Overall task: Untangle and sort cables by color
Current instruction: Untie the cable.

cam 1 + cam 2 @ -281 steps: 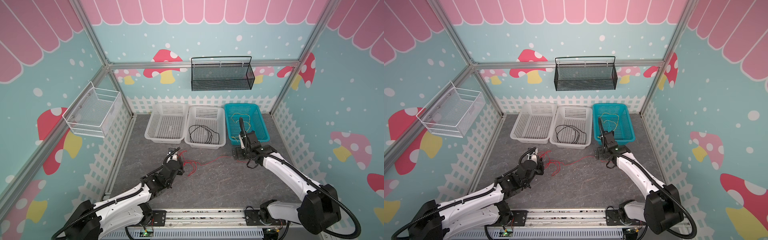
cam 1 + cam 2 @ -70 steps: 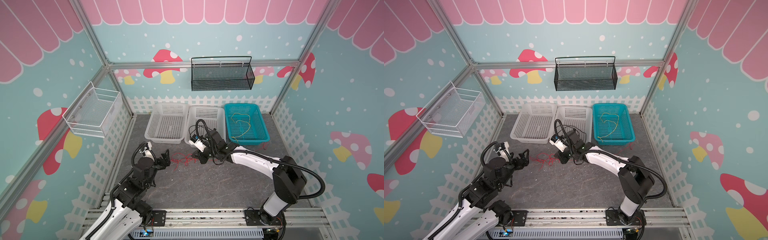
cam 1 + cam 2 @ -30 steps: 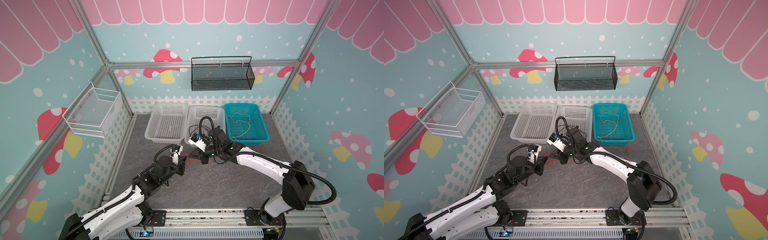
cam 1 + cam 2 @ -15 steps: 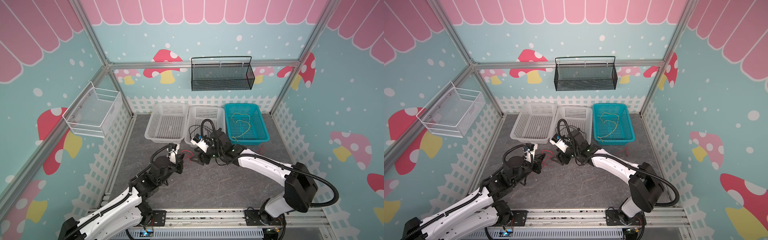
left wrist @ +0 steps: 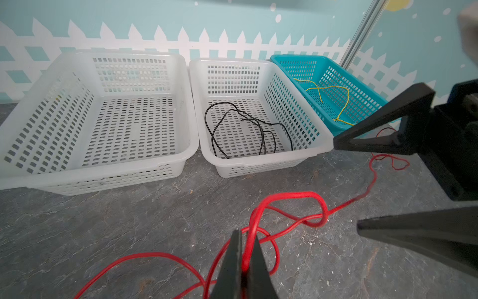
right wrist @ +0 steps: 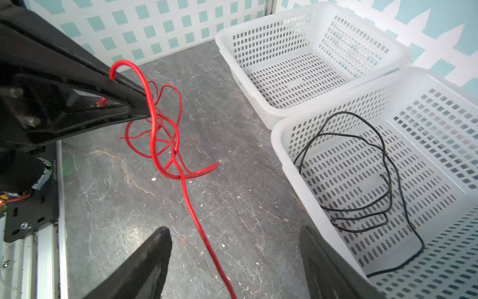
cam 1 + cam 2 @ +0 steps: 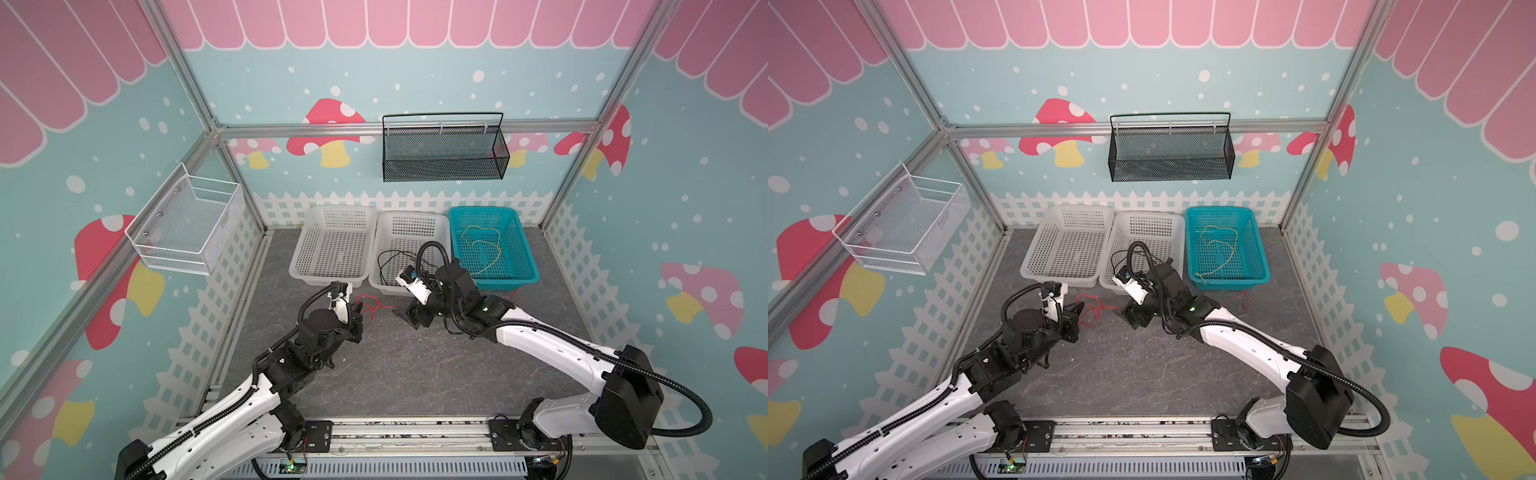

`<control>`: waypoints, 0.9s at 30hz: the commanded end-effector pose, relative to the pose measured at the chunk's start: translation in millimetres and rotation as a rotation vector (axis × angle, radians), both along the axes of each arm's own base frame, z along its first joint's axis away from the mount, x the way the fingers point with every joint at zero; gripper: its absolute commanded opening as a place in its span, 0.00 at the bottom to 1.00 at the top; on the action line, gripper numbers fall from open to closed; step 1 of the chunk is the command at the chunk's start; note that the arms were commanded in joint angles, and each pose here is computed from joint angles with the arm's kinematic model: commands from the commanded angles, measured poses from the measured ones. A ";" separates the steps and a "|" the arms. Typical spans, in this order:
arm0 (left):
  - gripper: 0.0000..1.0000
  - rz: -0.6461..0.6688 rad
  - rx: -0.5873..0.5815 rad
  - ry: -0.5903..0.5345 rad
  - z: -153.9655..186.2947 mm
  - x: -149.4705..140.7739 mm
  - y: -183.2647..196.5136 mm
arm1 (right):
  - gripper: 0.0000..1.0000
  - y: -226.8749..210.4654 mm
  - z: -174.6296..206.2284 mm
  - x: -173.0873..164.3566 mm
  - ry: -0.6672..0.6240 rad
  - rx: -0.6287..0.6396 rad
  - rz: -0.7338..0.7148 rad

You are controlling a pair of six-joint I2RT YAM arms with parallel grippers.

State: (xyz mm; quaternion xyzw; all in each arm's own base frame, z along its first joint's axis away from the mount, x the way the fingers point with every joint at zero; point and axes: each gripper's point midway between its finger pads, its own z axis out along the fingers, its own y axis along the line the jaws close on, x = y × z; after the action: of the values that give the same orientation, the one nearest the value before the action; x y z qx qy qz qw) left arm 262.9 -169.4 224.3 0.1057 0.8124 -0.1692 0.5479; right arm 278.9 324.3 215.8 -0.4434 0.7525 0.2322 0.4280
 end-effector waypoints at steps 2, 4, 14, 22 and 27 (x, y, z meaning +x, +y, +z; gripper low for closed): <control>0.00 0.005 -0.035 -0.043 25.8 -1.0 1.9 | 0.77 8.6 -13.3 5.6 -0.005 -0.054 0.029; 0.00 0.004 -0.034 -0.050 29.5 -1.3 2.9 | 0.70 12.8 -20.4 12.6 0.004 -0.068 0.021; 0.00 0.249 -0.059 -0.090 57.9 8.5 51.3 | 0.00 -13.4 -78.5 25.3 0.101 -0.178 -0.161; 0.00 0.425 -0.120 -0.169 112.0 -0.8 107.0 | 0.00 -61.9 -130.2 19.8 0.211 -0.252 -0.334; 0.00 0.509 -0.099 -0.201 131.9 -11.9 130.5 | 0.00 -87.9 -127.2 29.8 0.189 -0.263 -0.424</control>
State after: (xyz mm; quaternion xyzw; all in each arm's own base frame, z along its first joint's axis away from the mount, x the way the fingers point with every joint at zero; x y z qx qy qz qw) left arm 259.3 -61.5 348.7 -0.0839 0.7484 -0.0932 0.6512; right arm 299.4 255.6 77.2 -0.3387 0.8807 0.1045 0.3143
